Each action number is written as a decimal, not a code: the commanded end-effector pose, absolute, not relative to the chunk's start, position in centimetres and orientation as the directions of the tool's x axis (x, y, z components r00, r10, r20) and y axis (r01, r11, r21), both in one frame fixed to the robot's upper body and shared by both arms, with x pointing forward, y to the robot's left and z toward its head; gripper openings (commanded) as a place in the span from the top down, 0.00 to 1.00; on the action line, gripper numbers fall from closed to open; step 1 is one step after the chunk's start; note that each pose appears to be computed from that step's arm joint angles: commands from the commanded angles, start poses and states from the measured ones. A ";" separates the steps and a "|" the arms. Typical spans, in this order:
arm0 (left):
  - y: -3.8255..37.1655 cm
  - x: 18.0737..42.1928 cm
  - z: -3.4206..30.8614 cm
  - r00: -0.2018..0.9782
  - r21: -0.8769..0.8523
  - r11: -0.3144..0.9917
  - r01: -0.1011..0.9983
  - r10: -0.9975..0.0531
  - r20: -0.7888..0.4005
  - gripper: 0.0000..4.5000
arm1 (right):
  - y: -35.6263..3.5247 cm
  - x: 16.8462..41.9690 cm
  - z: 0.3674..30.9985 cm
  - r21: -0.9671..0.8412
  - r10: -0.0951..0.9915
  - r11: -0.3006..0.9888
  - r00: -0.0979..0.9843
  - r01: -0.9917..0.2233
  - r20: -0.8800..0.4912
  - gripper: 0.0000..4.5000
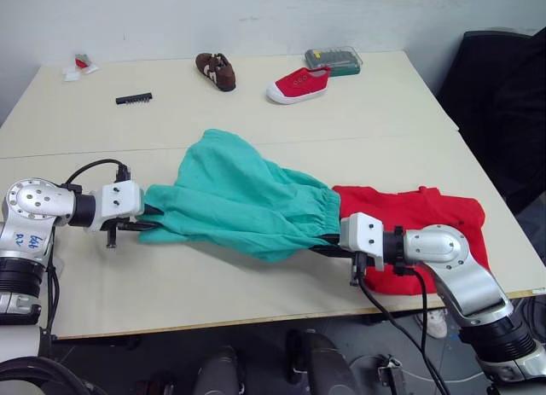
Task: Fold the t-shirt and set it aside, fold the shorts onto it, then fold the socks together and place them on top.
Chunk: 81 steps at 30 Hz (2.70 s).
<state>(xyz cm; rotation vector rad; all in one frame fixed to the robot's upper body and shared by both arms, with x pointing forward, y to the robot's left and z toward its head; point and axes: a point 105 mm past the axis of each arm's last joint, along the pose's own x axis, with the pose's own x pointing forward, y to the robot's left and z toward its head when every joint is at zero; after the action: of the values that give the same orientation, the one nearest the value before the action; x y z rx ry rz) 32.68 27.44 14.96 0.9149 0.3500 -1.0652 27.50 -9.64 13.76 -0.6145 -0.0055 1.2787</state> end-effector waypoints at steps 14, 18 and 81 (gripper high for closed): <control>27.3 24.0 17.3 0.066 -0.142 0.215 0.966 -0.740 -0.670 0.99 | -10.3 27.4 15.6 -0.385 0.911 0.202 0.317 -0.900 -0.263 1.00; 27.3 24.7 16.4 0.115 -0.076 0.227 0.971 -0.723 -0.681 0.99 | -10.4 27.4 15.4 -0.378 0.909 0.208 0.321 -0.902 -0.266 1.00; 25.9 31.3 16.4 0.450 0.445 0.215 0.870 -0.714 -0.536 1.00 | -10.2 28.3 14.4 -0.396 0.892 0.218 0.347 -0.892 -0.289 1.00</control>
<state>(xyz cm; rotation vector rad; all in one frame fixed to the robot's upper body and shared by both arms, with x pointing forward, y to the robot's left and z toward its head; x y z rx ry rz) 31.07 25.75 15.21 0.7633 0.2618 -1.1240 28.69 -10.68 13.64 -0.5505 0.0401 1.2252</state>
